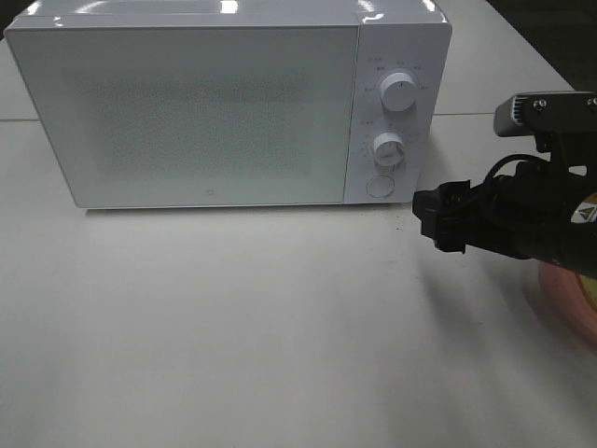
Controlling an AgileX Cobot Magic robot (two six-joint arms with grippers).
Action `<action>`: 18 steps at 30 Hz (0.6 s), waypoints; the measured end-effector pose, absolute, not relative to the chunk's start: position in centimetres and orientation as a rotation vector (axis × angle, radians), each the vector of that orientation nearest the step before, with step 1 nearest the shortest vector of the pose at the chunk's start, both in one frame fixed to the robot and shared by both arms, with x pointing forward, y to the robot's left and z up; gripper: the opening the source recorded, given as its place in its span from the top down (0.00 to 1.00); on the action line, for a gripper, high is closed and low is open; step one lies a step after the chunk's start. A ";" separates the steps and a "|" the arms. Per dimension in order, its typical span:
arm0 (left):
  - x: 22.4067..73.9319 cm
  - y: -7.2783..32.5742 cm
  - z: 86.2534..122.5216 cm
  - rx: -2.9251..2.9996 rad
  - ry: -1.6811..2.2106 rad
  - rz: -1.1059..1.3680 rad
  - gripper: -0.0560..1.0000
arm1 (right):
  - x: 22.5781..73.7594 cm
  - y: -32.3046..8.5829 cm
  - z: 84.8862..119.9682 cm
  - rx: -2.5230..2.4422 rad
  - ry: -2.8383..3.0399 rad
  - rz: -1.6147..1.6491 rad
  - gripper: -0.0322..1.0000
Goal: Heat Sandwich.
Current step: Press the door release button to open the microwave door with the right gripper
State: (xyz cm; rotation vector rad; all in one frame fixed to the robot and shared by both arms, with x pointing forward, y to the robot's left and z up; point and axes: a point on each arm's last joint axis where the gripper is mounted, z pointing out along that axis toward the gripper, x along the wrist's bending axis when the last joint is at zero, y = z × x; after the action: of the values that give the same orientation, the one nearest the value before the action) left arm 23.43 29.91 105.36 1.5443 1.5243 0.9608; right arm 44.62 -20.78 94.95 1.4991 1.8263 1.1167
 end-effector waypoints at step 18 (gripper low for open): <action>23.4 29.9 105.4 1.544 1.524 0.961 0.01 | 43.6 -18.3 92.9 1.416 1.581 1.145 0.22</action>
State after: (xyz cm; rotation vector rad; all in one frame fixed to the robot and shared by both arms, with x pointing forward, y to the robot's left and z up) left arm 23.43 29.91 105.36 1.5443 1.5243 0.9608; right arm 43.59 -18.32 92.94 1.4164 1.5807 1.1446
